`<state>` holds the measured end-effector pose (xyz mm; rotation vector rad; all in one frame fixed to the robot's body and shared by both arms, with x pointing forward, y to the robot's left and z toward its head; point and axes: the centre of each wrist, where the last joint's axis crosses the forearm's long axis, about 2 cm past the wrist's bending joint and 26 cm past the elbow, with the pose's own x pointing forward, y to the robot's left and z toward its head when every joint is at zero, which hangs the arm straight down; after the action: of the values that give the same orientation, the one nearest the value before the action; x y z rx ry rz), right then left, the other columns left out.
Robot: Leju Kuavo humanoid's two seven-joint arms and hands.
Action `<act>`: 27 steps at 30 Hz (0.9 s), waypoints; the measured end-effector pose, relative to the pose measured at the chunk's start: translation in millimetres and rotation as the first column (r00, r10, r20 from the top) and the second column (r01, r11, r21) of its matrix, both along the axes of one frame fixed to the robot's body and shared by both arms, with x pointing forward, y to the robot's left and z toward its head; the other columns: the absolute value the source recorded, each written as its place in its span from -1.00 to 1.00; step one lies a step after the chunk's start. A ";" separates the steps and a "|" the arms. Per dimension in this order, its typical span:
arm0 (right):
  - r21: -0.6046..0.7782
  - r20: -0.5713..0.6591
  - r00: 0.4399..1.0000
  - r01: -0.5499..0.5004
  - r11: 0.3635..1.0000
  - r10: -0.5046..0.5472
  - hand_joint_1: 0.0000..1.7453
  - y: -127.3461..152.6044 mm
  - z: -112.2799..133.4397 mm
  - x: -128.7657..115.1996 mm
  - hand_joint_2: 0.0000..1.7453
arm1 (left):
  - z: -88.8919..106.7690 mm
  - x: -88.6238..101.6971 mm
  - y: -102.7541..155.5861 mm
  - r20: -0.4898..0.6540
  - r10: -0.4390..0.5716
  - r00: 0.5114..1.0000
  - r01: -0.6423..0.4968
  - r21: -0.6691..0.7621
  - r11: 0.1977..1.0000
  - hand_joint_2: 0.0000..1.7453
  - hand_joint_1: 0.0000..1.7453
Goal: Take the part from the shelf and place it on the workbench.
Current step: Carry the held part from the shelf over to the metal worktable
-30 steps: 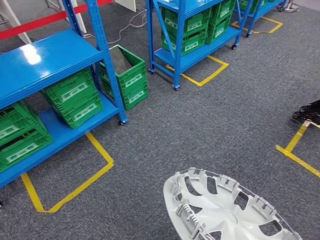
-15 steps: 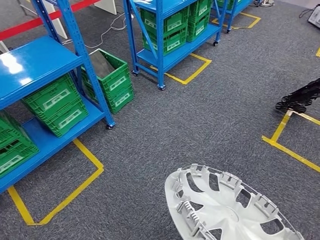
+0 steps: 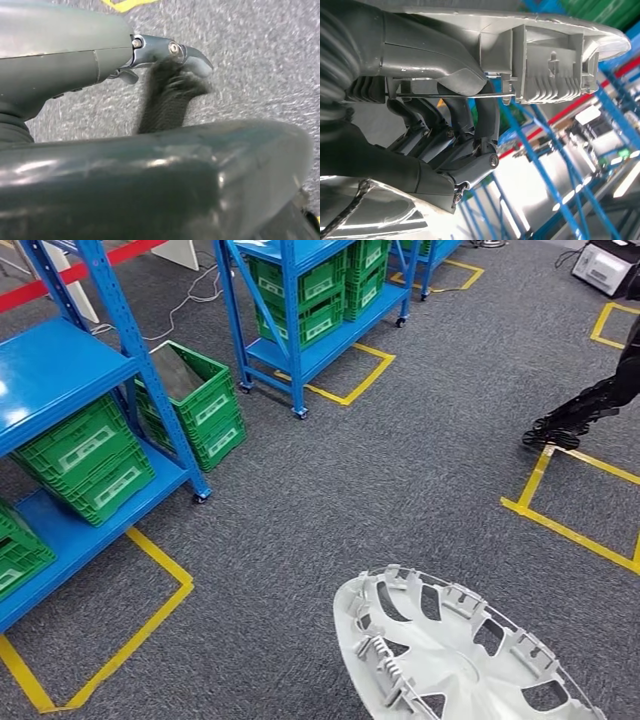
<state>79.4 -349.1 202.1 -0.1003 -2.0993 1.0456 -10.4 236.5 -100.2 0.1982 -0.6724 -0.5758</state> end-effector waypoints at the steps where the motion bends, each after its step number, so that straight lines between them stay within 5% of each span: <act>1: 0.001 0.002 1.000 0.004 1.000 -0.004 1.00 0.3 -0.2 -0.2 1.00 | -0.2 0.7 1.6 0.003 0.000 1.000 0.000 0.003 1.000 -1.00 -1.00; 27: 0.019 -0.035 0.998 0.054 0.998 -0.053 1.00 -1.7 -1.5 -15.7 1.00 | -3.2 2.0 2.1 0.013 0.030 0.999 -0.029 -0.005 1.000 -1.00 -1.00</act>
<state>63.7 -350.8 200.6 -0.1268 -2.0640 0.9883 -8.4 238.7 -103.4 0.2075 -0.6821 -0.5451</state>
